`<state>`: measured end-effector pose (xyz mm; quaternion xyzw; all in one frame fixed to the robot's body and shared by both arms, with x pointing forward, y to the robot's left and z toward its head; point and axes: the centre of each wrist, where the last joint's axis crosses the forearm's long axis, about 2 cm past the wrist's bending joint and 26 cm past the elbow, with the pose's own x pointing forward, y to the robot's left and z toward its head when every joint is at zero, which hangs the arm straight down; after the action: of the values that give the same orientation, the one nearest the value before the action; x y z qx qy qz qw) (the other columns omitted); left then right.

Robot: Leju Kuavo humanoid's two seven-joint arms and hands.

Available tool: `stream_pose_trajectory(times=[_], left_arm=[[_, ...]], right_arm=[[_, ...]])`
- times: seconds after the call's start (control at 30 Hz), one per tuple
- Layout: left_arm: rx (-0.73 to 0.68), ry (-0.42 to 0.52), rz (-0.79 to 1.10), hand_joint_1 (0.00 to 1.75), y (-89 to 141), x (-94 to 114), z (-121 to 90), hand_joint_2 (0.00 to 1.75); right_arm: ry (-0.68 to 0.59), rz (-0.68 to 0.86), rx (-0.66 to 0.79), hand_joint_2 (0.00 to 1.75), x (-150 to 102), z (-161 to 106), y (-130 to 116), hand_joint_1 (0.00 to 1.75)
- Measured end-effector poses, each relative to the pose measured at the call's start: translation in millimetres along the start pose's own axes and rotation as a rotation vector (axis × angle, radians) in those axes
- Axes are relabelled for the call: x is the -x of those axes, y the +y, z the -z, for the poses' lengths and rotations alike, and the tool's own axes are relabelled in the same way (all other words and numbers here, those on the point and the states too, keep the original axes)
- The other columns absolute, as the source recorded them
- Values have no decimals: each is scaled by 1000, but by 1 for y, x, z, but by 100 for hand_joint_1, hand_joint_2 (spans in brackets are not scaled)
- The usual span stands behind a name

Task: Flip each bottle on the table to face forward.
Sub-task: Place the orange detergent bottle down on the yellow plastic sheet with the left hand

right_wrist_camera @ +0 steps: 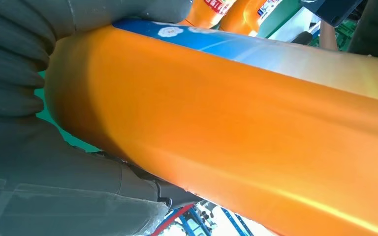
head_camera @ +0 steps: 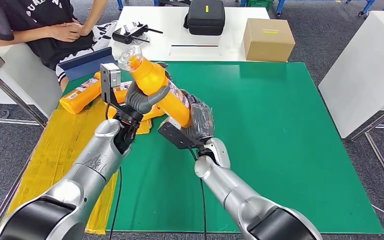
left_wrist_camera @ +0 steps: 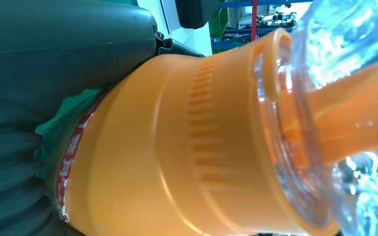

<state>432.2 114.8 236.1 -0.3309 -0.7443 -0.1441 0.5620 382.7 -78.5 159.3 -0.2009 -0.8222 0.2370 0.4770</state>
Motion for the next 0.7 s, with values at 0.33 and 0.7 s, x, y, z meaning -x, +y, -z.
stream_pose_trajectory(times=[0.33,0.7], left_arm=[[0,2,0,175,0,0,0,175],[-16,3,2,175,0,1,0,175]], right_arm=[[8,9,3,175,0,-1,1,175],[15,29,8,175,0,-3,2,175]])
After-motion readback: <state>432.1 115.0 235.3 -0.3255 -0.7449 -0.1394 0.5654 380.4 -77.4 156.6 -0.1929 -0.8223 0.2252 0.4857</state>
